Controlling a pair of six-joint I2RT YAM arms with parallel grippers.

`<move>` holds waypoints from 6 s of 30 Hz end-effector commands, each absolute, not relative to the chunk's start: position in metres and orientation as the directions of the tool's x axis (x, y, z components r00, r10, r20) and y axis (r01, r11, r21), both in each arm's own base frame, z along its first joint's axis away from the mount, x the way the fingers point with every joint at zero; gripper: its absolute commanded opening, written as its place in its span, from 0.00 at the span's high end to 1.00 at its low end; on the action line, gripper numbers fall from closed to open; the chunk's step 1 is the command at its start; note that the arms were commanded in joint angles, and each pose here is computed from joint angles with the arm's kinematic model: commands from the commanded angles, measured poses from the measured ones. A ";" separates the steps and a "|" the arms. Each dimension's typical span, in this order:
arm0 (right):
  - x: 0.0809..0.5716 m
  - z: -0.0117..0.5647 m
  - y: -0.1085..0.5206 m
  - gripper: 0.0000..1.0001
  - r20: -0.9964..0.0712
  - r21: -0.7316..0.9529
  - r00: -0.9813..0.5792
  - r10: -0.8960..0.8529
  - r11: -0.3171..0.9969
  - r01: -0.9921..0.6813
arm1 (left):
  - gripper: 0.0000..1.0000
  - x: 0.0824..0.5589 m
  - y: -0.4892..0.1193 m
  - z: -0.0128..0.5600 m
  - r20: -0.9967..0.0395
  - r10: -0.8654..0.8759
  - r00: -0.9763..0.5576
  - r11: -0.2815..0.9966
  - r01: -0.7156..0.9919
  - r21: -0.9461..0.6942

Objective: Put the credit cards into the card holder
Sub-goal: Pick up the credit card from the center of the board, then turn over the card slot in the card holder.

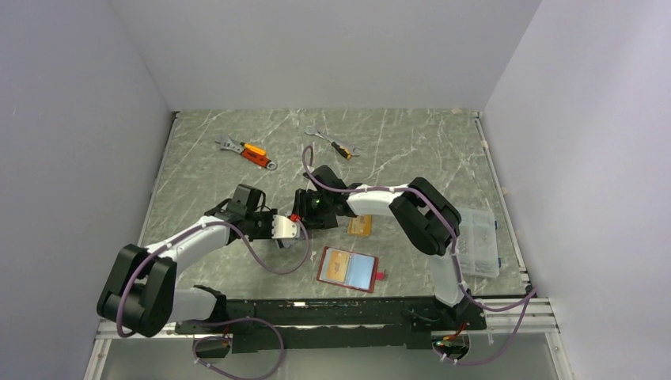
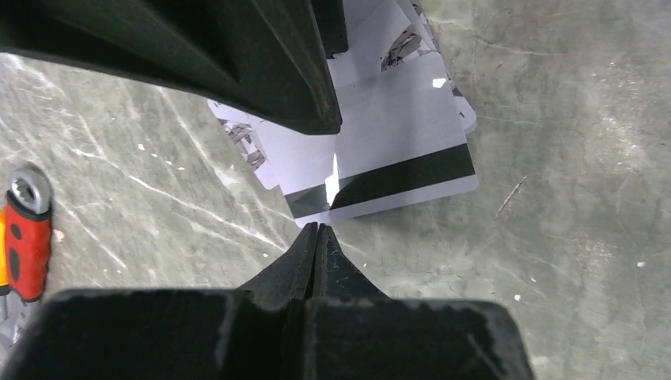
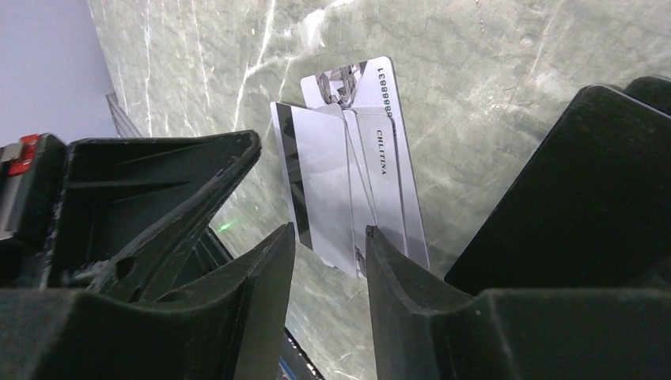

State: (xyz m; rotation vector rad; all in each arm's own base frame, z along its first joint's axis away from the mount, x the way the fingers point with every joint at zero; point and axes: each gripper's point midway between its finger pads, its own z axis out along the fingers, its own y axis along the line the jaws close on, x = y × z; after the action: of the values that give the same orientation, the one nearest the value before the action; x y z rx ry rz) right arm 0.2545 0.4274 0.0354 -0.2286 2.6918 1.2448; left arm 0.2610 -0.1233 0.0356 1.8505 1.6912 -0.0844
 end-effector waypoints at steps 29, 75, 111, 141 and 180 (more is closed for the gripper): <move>0.248 0.029 0.428 0.60 -0.221 0.742 -0.974 -0.049 0.640 -0.201 | 1.00 0.241 -0.126 0.012 -0.376 0.894 0.243 -0.082 0.915 0.396; 0.186 0.105 0.300 1.00 -0.382 0.496 -0.920 -0.085 0.821 -0.282 | 0.79 0.239 -0.166 0.150 -0.661 0.738 0.136 0.149 0.922 0.356; 0.123 0.053 0.243 0.76 -0.413 0.067 -0.884 -0.220 0.961 -0.270 | 0.82 0.215 -0.168 0.127 -0.637 0.753 0.162 0.072 0.943 0.325; 0.092 0.054 0.207 1.00 -0.335 0.438 -0.933 0.131 0.898 -0.031 | 0.83 0.151 -0.272 0.054 -0.423 0.771 0.476 -0.373 0.876 0.305; 0.096 0.036 0.193 1.00 -0.234 0.475 -0.959 0.160 0.879 0.031 | 0.92 0.138 -0.273 0.035 -0.387 0.771 0.505 -0.419 0.861 0.289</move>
State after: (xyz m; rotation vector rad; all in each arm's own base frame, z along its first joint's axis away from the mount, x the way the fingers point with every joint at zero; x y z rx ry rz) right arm 0.0993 0.1906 0.0421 0.1818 2.7534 0.6959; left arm 0.1378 -0.2696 0.0275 2.3348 1.3486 -0.2676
